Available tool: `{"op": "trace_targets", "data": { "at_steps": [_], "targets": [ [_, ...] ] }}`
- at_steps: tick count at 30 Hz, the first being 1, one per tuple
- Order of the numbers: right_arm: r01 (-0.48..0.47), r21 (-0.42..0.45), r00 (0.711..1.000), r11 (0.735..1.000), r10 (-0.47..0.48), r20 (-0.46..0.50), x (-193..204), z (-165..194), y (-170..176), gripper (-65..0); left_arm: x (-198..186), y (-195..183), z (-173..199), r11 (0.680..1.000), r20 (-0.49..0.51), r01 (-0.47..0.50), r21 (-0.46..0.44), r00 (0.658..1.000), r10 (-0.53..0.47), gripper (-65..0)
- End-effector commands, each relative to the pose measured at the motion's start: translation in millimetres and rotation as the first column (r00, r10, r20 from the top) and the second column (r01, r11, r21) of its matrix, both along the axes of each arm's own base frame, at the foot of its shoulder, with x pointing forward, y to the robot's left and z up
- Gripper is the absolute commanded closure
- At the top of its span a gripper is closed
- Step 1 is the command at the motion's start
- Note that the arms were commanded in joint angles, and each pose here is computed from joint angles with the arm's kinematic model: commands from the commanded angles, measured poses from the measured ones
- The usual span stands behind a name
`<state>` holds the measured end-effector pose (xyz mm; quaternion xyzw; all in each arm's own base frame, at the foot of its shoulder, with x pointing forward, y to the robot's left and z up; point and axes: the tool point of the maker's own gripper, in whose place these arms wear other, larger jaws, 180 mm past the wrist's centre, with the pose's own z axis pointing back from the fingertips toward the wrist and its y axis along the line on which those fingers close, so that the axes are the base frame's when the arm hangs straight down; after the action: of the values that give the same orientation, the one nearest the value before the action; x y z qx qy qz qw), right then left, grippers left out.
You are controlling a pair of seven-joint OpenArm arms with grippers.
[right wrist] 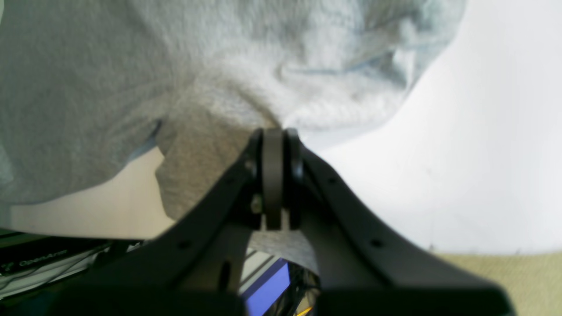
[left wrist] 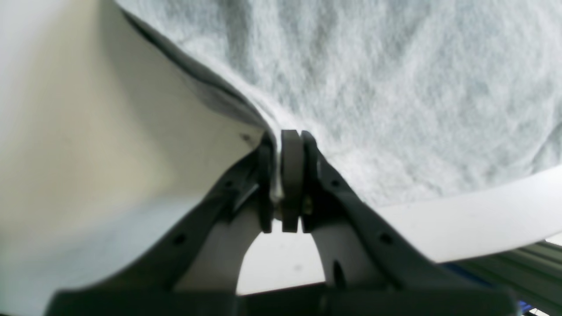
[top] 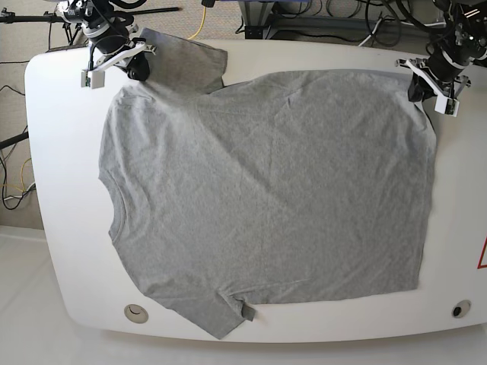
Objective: Fold the T-shirt properly
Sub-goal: 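Pull the held shirt edge taut between both grippers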
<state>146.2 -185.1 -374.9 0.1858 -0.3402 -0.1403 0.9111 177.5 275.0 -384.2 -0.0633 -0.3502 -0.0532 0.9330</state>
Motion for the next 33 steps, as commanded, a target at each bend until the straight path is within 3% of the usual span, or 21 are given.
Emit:
{"op": "trace_targets", "data": {
  "at_steps": [1,9,33],
  "targets": [
    [-0.019,-0.011,0.998,1.0,0.019,0.067,12.6,13.2,-2.8,-0.5,13.1,3.9,16.1,1.0,0.062,0.004,0.015,0.998,-0.005,0.0],
    [-0.049,-0.018,0.986,0.999,0.051,0.159,44.2,28.4,0.9,-0.4,38.8,11.5,31.5,1.0,0.132,-0.013,0.028,0.991,0.009,0.0],
    [-0.069,-0.023,0.965,0.997,0.072,0.252,104.5,53.8,2.2,0.0,78.8,26.2,58.7,0.994,0.232,-0.11,0.013,0.967,0.104,0.0]
  ]
}}
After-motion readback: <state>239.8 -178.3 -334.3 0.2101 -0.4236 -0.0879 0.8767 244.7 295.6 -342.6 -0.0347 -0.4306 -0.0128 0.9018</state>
